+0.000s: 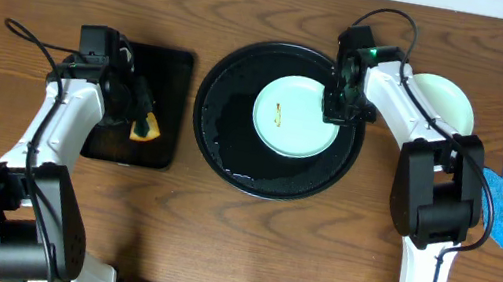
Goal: Clean dirty plates on tray and stack at the side
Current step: 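Scrub the last green plate with the sponge in the left gripper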
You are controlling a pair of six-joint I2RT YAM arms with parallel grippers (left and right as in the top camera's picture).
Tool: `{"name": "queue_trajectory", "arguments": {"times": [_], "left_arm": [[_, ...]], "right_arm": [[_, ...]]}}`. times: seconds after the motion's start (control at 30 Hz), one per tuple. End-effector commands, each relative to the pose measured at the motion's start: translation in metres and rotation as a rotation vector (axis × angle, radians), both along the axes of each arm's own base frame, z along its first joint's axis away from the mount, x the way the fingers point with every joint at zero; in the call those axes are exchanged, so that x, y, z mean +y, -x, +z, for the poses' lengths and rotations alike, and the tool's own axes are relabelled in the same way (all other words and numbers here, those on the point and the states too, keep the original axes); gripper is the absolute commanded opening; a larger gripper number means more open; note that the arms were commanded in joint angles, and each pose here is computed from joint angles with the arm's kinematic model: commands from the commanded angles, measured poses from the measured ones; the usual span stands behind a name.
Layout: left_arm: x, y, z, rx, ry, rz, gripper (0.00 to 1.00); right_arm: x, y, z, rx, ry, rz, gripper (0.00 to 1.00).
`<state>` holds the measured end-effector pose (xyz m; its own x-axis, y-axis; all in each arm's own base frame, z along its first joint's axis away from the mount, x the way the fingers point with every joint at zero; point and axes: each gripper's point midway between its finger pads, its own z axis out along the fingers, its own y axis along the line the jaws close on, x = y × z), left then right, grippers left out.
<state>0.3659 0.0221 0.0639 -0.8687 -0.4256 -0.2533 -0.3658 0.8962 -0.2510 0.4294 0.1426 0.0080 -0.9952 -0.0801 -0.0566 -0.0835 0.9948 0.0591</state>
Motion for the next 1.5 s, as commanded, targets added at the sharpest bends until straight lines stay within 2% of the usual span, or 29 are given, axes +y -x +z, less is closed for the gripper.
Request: {"name": "queue_trajectory", "arguments": {"times": [0.0,0.2,0.37,0.53,0.63,0.8,0.93,1.07,1.23,1.4,1.47], "left_arm": [[0.003,-0.004,0.004,-0.028,-0.022,-0.040,0.08],[0.004,-0.017,0.014,-0.098,-0.043,-0.063,0.07],[-0.007,-0.033,0.042,-0.223,-0.021,-0.093,0.08],[-0.071,-0.047,0.067,-0.347,0.090,-0.259,0.07],[-0.114,-0.047,0.073,-0.380,0.108,-0.353,0.07],[-0.167,-0.051,0.101,-0.411,0.129,-0.377,0.07],[-0.200,-0.054,0.133,-0.359,0.154,-0.422,0.07],[-0.232,-0.052,0.137,-0.244,0.147,-0.495,0.07],[-0.273,-0.041,0.097,-0.122,0.124,-0.588,0.08],[-0.272,-0.027,0.052,0.002,0.000,-0.596,0.08],[-0.272,-0.022,0.039,0.040,-0.007,-0.595,0.07]], "right_arm": [[0.000,0.010,-0.012,0.042,0.013,0.029,0.01],[0.001,0.011,-0.012,0.044,0.014,0.030,0.01],[0.000,0.013,-0.012,0.051,0.015,0.022,0.01],[0.002,0.015,-0.012,0.063,0.002,-0.001,0.01],[0.005,0.016,-0.012,0.068,-0.014,-0.006,0.01],[0.006,0.016,-0.012,0.069,-0.019,-0.006,0.01],[0.006,0.016,-0.012,0.070,-0.019,-0.006,0.01],[0.006,0.016,-0.012,0.070,-0.019,-0.006,0.01],[0.006,0.016,-0.012,0.069,-0.019,-0.005,0.01],[0.005,0.017,-0.012,0.073,-0.017,-0.005,0.01],[0.005,0.017,-0.012,0.073,-0.018,-0.005,0.01]]}}
